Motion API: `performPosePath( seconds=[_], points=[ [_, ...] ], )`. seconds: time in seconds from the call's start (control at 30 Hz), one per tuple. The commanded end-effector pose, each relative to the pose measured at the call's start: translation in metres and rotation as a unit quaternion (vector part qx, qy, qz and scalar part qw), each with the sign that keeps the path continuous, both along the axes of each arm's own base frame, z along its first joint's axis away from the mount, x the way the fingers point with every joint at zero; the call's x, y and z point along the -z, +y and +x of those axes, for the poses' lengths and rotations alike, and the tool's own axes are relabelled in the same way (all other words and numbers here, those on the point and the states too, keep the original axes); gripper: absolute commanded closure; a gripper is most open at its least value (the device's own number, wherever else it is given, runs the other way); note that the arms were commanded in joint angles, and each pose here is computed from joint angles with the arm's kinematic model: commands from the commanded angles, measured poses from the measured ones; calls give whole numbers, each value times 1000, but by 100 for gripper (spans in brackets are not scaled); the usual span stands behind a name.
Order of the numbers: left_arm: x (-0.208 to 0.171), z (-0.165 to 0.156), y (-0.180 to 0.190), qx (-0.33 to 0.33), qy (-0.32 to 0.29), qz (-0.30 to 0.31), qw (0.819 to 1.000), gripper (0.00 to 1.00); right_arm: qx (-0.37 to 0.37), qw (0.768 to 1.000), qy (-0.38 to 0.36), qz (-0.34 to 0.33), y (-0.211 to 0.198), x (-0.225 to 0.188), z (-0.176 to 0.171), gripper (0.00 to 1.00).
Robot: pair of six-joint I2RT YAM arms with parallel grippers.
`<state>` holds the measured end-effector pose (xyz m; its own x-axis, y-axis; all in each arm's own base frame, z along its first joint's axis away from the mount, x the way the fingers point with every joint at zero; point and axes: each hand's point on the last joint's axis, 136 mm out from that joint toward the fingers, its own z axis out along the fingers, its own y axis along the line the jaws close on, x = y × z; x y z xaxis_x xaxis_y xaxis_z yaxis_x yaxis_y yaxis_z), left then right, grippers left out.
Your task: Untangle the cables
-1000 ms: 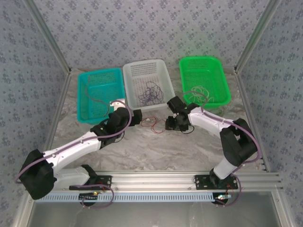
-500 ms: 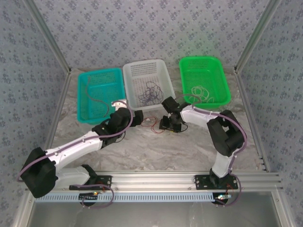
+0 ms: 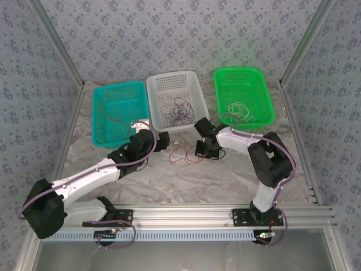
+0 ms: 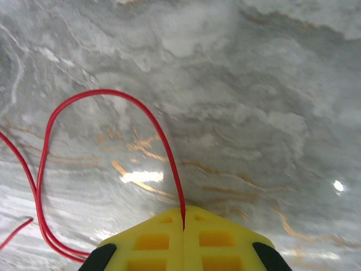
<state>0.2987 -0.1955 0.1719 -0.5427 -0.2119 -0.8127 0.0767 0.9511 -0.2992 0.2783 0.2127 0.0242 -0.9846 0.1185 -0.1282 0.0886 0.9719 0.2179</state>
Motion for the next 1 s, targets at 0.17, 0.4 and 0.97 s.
performPosePath(
  seconds=[0.17,0.4,0.97],
  points=[
    [8,0,-45,98,25,-9,995,0,-13,988,-151,12,-18,-77,7,100],
    [11,-5,-97,218,32,13,975,6,-46,968,-226,98,-11,-126,4,100],
    [-27,-6,-142,295,-51,-62,952,10,-35,930,-297,214,-21,-186,5,100]
  ],
)
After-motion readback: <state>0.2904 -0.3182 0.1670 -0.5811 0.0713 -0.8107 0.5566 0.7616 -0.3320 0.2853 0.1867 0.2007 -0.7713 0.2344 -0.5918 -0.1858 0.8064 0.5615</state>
